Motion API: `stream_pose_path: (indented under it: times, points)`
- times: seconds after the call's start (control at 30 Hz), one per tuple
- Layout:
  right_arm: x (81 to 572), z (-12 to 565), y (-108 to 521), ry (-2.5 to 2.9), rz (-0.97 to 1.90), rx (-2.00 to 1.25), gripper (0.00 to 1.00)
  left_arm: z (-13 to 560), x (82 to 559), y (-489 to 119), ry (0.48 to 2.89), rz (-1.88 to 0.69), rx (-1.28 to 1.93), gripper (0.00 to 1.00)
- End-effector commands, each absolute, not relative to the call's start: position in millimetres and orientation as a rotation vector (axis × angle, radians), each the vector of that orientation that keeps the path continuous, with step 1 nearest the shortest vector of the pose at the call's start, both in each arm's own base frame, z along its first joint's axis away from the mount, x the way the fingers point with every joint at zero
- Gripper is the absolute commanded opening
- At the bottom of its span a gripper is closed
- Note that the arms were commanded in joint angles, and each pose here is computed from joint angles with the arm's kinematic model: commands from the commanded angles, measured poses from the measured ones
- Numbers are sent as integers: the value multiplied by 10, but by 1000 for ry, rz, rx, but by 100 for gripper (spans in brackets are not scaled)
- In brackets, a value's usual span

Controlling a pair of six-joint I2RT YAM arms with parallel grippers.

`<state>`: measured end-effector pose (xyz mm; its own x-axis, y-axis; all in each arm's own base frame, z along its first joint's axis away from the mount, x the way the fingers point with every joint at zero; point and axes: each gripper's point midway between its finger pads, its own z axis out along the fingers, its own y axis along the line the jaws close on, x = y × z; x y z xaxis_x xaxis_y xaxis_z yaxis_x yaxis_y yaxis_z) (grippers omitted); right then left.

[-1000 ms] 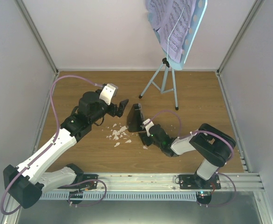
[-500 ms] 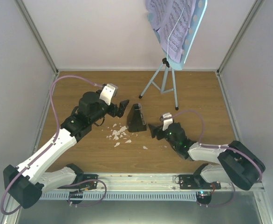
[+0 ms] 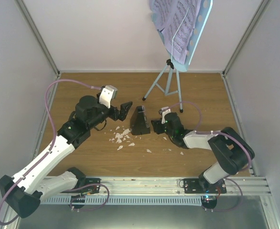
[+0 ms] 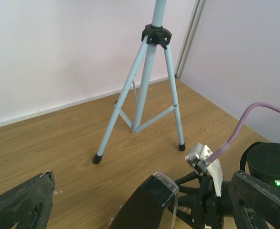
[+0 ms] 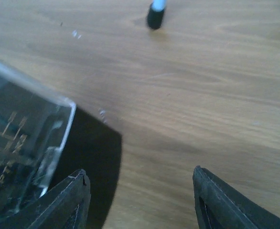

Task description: Pack up the instrument practice props

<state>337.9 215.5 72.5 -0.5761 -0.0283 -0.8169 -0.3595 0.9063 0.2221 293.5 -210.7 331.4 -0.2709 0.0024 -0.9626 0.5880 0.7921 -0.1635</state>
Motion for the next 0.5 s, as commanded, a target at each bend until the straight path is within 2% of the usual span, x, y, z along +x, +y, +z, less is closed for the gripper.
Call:
stream_pose_path:
  times: [0.0,0.47]
  points:
    - [3261,616,2529,2173,477,-436,60,3437,2939,-1980,1735,-508,448,99]
    - [3055,684,3716,2071,698,-714,59,3405,2926,-1757,1702,-380,415,99]
